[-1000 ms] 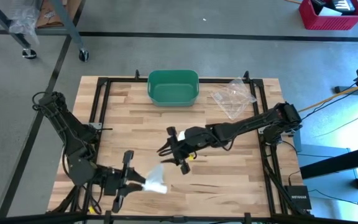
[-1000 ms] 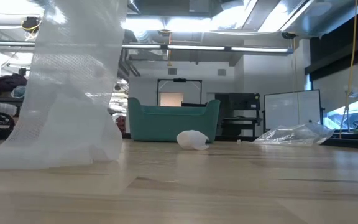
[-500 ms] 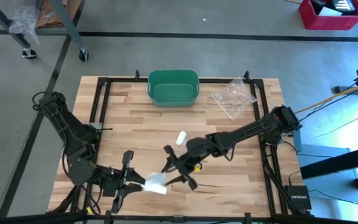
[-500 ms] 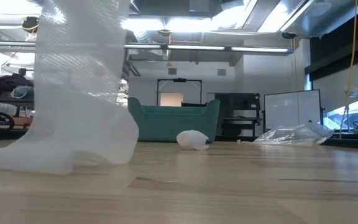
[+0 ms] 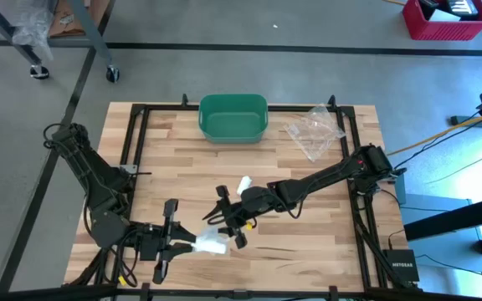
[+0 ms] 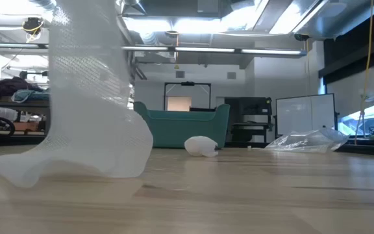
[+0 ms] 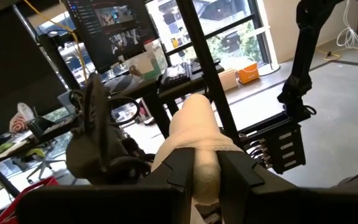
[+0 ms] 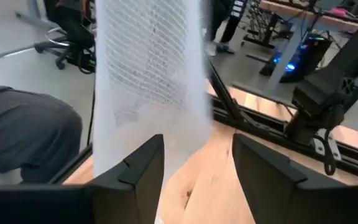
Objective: Roll bandage
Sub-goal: Roll the bottom white bandage
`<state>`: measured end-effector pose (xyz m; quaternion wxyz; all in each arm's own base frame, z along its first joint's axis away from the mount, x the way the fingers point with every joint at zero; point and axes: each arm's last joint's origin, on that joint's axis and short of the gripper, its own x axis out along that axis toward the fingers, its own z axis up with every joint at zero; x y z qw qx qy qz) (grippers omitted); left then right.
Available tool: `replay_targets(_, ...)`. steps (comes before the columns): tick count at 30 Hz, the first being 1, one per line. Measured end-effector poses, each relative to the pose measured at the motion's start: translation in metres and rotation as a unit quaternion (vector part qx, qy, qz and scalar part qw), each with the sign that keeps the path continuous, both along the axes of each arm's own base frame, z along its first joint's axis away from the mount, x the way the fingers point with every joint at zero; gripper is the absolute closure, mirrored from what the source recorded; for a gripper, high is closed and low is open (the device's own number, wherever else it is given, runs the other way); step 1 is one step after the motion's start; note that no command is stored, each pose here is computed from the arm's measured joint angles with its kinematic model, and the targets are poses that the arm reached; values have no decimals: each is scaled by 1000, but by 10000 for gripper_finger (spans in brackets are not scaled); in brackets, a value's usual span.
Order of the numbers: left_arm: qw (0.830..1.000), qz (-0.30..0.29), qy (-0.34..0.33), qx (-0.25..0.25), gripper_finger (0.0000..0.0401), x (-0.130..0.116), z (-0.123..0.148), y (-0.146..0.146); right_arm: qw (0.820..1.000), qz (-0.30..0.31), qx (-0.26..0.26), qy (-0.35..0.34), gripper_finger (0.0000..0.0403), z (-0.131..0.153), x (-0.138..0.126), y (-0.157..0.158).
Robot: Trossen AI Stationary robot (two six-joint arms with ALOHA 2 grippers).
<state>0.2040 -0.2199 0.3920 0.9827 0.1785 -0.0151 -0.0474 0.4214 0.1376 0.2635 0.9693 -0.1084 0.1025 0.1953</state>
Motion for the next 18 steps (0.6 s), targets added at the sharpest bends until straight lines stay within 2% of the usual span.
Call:
replay_targets(5,1000,-5,0,2,361,-2,0,-2,999,52,13,-2,211,3,-3,5)
replay_targets(8,1000,-10,-1,4,361,-4,0,-4,997,68,19,-16,231,7,-5,10)
replay_targets(13,1000,-10,-2,7,361,-4,0,-4,998,67,13,3,322,10,-4,10)
replay_targets(16,1000,-10,-3,6,361,-4,1,-4,998,50,-23,21,385,14,-5,8)
replay_targets(18,1000,-10,-2,7,361,-4,0,-4,998,13,-52,37,392,21,-7,6)
